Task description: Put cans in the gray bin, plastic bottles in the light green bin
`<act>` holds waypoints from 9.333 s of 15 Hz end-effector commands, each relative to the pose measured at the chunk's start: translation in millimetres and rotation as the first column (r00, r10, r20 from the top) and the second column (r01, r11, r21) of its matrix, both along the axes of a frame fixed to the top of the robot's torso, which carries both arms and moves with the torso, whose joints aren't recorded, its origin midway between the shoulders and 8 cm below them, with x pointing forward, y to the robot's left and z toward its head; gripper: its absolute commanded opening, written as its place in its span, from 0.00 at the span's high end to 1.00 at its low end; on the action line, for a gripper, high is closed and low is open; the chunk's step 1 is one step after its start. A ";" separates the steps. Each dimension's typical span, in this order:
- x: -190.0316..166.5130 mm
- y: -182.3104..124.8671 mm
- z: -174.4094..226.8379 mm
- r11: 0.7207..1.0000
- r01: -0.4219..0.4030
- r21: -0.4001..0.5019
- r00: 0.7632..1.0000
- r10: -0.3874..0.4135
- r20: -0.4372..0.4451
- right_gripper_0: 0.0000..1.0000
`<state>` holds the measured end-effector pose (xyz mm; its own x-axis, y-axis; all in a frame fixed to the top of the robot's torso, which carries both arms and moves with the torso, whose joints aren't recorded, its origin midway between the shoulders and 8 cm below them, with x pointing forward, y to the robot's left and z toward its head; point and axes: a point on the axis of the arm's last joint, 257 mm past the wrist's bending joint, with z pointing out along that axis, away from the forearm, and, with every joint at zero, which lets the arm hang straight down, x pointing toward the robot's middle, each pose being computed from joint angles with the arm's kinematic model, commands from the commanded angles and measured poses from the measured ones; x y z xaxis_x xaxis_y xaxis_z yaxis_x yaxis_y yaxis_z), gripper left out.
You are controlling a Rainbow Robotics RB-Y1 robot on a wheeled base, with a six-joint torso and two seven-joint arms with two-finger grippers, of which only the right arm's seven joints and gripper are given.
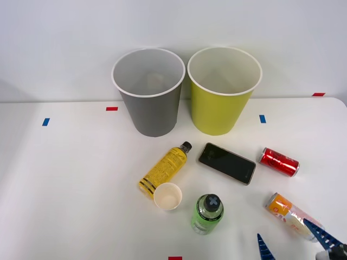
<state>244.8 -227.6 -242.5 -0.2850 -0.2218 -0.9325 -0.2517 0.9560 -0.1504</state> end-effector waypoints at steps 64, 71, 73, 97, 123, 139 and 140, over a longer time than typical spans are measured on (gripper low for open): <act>99.8 -55.9 -84.9 0.812 -0.343 -0.473 0.760 -0.057 -0.648 0.95; 110.6 -40.4 -47.9 0.843 -0.287 -0.456 0.844 -0.003 -0.536 1.00; 117.1 -32.5 -16.2 0.877 -0.246 -0.412 0.890 0.037 -0.454 1.00; 233.9 195.9 259.5 0.779 -0.564 0.274 0.806 0.446 0.389 1.00; 297.0 218.6 250.9 0.797 -0.576 0.182 0.782 0.472 0.407 0.00; 122.7 15.6 138.7 0.912 -0.203 0.356 0.859 -0.008 0.511 0.00; 114.9 8.1 128.1 0.927 -0.158 0.340 0.864 -0.037 0.501 0.00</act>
